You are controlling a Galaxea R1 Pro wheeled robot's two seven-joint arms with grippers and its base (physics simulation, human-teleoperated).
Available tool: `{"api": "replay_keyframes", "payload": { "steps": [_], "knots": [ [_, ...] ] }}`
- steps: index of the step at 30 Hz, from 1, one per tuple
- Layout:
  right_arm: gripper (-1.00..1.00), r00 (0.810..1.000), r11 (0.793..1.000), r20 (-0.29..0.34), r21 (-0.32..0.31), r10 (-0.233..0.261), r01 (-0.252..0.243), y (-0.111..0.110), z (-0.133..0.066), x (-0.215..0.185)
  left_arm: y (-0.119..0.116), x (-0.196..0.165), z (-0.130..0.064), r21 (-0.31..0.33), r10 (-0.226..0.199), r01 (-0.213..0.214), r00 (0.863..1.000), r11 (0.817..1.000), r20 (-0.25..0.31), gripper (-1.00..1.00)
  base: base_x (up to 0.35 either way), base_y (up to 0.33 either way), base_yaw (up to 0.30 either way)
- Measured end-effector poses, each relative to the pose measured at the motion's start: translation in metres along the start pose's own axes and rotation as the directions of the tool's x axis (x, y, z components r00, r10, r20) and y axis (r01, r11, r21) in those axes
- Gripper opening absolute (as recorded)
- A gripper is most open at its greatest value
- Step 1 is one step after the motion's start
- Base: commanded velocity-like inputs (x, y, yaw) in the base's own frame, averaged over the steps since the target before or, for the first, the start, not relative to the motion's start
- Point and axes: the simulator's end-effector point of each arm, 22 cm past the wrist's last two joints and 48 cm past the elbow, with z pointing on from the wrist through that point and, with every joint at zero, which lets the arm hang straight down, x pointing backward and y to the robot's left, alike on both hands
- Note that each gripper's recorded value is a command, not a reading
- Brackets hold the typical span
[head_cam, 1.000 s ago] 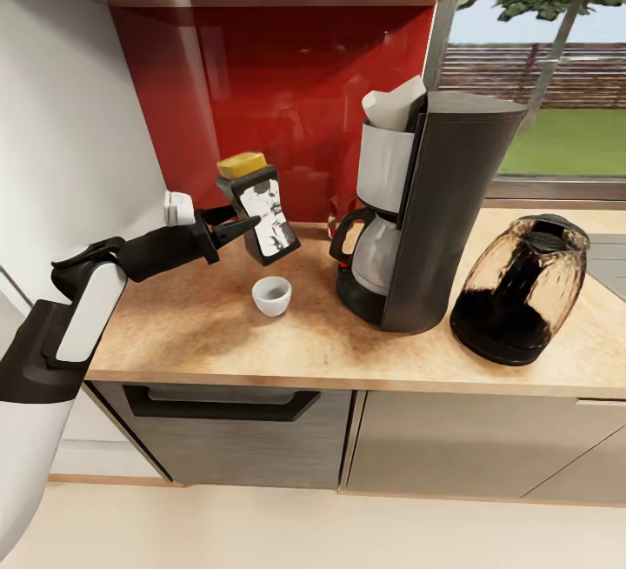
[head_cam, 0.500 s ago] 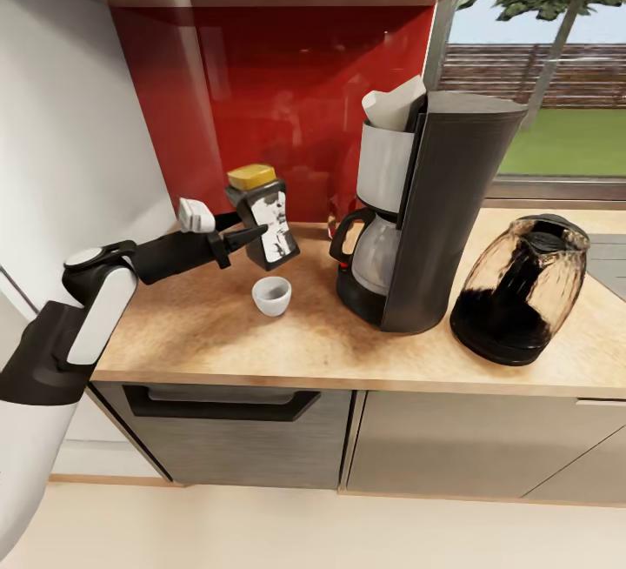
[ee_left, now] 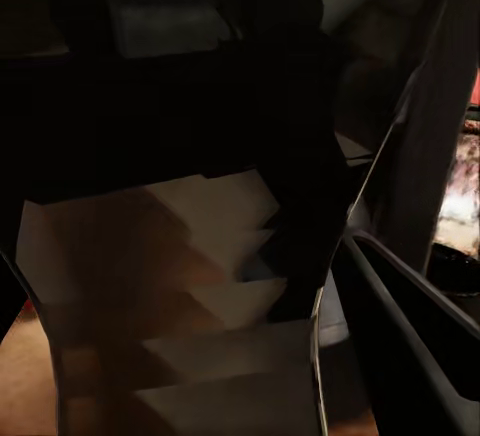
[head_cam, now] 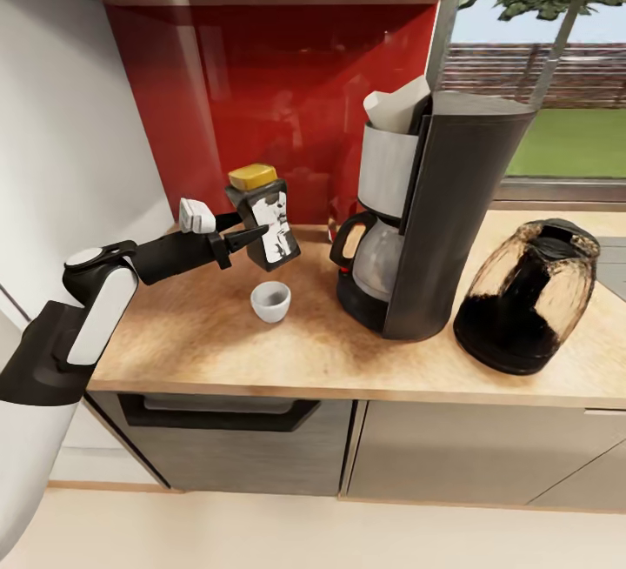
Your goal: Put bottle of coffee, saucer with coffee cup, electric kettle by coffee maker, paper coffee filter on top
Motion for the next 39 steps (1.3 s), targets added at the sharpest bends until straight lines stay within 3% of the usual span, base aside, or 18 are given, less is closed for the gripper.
{"api": "replay_keyframes", "payload": {
  "steps": [39],
  "knots": [
    [1.0, 1.0, 1.0, 0.0, 0.0, 0.0, 0.0, 0.0, 0.0, -0.0001, -0.0002, 0.0002, 0.0003, 0.0, 0.001, -0.001, 1.0, 1.0, -0.001, -1.0, 0.053, 0.0, -0.016]
  ]
}}
